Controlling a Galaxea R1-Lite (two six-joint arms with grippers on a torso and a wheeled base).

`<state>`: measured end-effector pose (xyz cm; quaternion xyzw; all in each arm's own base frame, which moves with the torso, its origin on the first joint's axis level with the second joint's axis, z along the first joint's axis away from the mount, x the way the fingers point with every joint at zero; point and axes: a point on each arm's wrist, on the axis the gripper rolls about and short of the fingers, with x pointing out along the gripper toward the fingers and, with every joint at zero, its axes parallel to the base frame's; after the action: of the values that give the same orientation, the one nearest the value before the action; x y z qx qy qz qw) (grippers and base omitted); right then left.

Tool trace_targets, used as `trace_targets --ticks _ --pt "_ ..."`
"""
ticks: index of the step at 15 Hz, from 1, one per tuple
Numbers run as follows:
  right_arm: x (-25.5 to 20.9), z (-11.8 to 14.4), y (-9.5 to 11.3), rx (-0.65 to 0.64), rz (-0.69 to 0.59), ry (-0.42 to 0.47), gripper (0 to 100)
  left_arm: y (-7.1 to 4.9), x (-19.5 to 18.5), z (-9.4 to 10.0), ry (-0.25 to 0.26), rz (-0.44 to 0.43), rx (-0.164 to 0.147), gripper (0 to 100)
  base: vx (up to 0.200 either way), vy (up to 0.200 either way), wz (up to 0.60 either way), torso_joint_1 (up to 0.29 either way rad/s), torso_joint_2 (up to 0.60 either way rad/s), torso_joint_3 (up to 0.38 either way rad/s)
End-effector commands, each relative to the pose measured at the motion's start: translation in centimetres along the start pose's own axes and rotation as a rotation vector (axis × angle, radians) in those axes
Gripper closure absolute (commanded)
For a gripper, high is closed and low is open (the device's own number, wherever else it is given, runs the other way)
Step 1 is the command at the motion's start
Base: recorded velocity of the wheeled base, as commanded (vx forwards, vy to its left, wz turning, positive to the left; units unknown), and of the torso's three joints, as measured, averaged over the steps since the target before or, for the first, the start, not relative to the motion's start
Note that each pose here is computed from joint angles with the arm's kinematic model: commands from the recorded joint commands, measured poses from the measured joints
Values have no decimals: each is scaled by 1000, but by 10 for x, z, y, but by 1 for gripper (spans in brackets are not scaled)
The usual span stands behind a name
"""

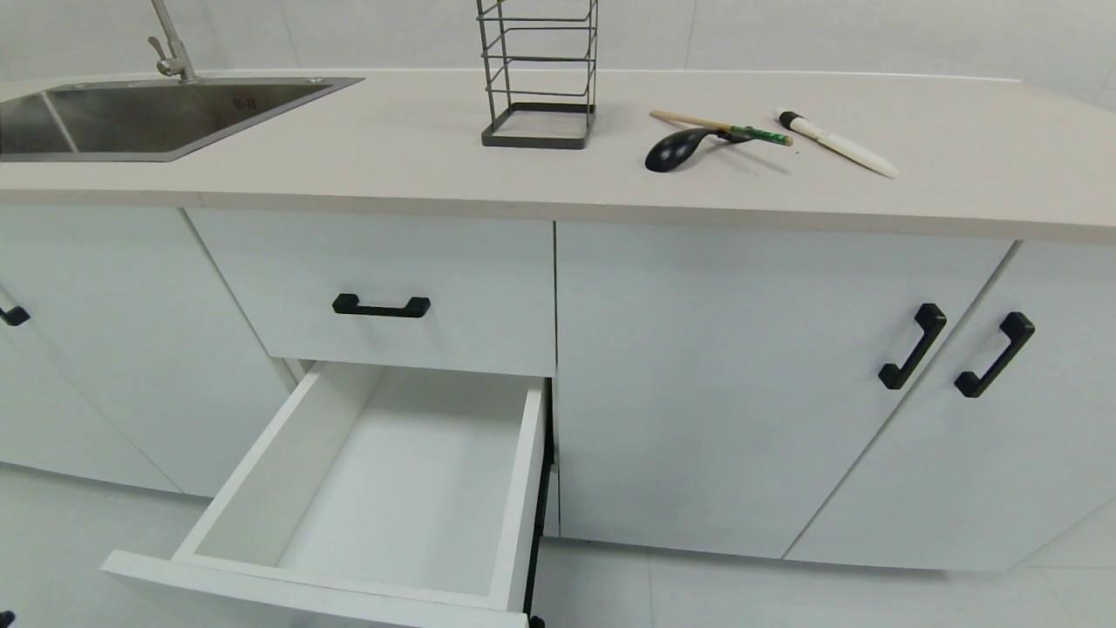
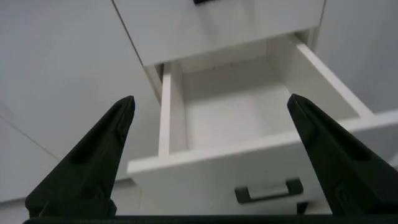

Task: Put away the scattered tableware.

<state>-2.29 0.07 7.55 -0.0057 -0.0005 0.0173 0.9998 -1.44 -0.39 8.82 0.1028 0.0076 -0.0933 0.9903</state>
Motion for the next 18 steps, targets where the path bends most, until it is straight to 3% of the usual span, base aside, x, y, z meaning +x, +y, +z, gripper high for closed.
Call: trace_targets --ticks 1,2,3,4,6,11,16,18 --pt "0 0 0 -1 1 1 100 -3 -9 -7 -77 24 -44 0 0 0 0 0 0 0" --pt "0 0 0 -1 1 -1 100 -3 -9 -10 -46 43 -97 0 0 0 0 0 0 0" --pt "0 0 0 -1 1 -1 100 -3 -9 -10 -46 43 -97 0 0 0 0 0 0 0" --pt "0 0 0 -1 1 1 100 -1 -9 -12 -19 134 -155 0 0 0 0 0 0 0" --pt "0 0 0 -1 1 -1 100 -1 -9 -13 -19 132 -194 0 0 0 0 0 0 0" --pt "0 0 0 1 1 1 100 -1 -9 -13 -19 132 -200 0 0 0 0 0 0 0" --pt "0 0 0 -1 -1 -1 100 -1 -9 -13 -19 134 -200 0 0 0 600 1 2 -1" --pt "0 0 0 -1 -1 -1 100 -1 -9 -12 -20 135 -200 0 0 0 0 0 0 0"
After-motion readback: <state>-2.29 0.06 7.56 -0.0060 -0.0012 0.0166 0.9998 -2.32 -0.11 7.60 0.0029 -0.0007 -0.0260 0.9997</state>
